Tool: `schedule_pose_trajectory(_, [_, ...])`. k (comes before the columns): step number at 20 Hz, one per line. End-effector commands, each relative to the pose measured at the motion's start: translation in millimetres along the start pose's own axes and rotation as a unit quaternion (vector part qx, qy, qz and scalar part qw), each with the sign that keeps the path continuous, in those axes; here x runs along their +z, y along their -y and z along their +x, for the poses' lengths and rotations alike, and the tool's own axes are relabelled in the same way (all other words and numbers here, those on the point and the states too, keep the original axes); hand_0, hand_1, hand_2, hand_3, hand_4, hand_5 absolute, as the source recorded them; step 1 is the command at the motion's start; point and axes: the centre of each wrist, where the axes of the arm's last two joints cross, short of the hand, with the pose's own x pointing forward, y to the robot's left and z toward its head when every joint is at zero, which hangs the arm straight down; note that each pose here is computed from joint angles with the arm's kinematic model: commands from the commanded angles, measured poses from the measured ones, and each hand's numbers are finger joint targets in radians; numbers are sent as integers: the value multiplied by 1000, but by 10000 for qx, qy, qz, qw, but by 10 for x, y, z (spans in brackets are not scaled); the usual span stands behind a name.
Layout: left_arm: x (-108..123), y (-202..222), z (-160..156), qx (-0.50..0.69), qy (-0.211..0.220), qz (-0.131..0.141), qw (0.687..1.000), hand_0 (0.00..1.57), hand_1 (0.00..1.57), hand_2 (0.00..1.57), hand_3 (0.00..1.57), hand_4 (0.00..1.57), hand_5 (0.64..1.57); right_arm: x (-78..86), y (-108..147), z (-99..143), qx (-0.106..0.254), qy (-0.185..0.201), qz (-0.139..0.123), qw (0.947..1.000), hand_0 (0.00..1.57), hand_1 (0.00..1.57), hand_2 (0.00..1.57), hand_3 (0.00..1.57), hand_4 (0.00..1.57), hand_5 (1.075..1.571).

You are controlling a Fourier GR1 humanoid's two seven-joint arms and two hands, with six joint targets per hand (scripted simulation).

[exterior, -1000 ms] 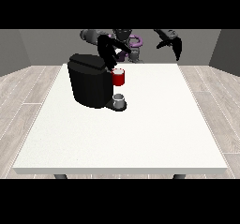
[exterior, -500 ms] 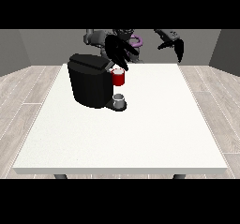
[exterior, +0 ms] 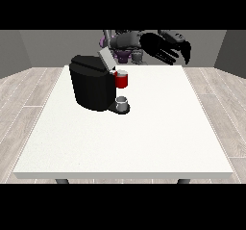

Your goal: Insert the coffee pod into the coffee machine and close the lid

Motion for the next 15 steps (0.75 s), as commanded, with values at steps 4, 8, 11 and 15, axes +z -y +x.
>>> schedule_pose_trajectory(4, [-48, 124, 106, -92, 49, -120, 9999, 0, 0, 0, 0, 246, 1571, -58, -475, 81, -272, 868, 458, 9948, 0, 0, 0, 0, 0, 1571])
schedule_pose_trajectory(8, [149, 60, -67, -15, -231, 200, 9995, 0, 0, 0, 0, 266, 1571, 37, -766, 13, -414, 1243, 944, 9869, 0, 0, 0, 0, 0, 1571])
schedule_pose_trajectory(11, [226, -43, -102, 177, -482, 469, 9976, 0, 0, 0, 0, 266, 1571, 197, -1120, -180, -610, 1258, 1233, 9825, 0, 0, 0, 0, 219, 1571])
schedule_pose_trajectory(15, [703, -351, -420, 175, -857, 937, 9918, 0, 0, 0, 0, 266, 1571, 510, -1555, -333, -963, 1248, 1800, 9710, 0, 0, 0, 0, 259, 1571])
